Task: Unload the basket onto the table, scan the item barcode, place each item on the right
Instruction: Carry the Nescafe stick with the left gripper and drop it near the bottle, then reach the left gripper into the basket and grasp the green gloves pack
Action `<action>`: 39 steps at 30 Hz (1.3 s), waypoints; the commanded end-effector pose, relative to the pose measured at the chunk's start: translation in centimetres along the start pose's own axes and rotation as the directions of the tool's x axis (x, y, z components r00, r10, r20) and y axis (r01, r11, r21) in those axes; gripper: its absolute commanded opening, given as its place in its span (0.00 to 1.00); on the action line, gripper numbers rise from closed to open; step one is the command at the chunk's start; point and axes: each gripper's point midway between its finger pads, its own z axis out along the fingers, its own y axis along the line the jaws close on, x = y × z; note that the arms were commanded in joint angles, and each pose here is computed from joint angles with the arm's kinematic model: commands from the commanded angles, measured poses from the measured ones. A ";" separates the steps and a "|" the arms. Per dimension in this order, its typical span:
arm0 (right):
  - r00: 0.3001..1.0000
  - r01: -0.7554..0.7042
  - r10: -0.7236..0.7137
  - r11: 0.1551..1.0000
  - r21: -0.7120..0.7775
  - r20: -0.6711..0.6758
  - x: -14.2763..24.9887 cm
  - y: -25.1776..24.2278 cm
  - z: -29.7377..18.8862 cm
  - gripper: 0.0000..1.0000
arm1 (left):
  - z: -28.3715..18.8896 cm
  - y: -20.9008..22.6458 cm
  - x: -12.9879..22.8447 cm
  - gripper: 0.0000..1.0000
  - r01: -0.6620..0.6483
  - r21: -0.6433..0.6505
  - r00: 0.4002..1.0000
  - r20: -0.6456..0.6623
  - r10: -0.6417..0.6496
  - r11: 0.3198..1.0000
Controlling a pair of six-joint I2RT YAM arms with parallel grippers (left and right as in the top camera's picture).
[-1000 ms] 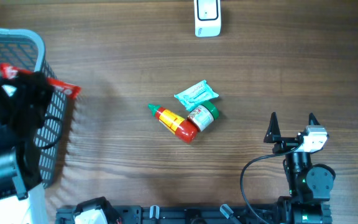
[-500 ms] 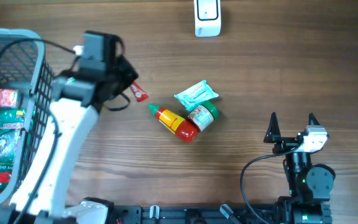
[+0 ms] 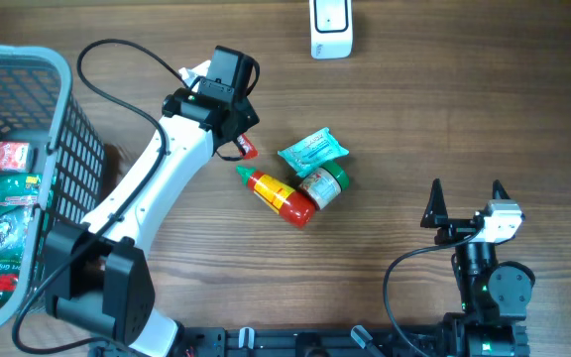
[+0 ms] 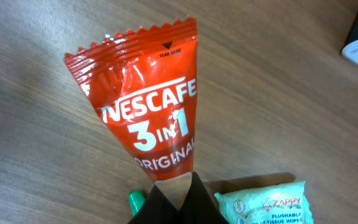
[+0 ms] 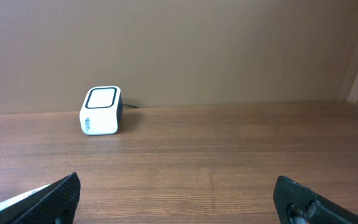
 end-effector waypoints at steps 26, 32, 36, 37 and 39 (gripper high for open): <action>1.000 0.009 -0.009 1.000 -0.022 -0.002 0.1 0.4 0.0 1.00 | -6.3 0.2 -7.7 1.00 0.071 -0.007 0.992 0.110 -0.069 0.997; 1.000 0.009 -0.009 1.000 -0.022 -0.002 0.1 0.4 0.0 1.00 | -21.8 9.8 -17.1 1.00 0.341 0.095 0.799 0.495 -0.342 0.935; 1.000 0.009 -0.009 1.000 -0.022 -0.002 0.1 0.4 0.0 0.99 | -25.0 19.8 -17.1 1.00 0.678 0.097 0.562 0.571 -0.598 0.729; 1.000 0.009 -0.009 1.000 -0.022 -0.002 0.1 0.4 0.0 1.00 | -25.1 22.2 -16.6 1.00 0.759 0.100 0.482 0.579 -0.658 0.644; 1.000 0.009 -0.009 1.000 -0.022 -0.002 0.1 0.4 0.0 1.00 | -24.8 26.6 -15.5 1.00 0.889 0.111 0.301 0.589 -0.750 0.444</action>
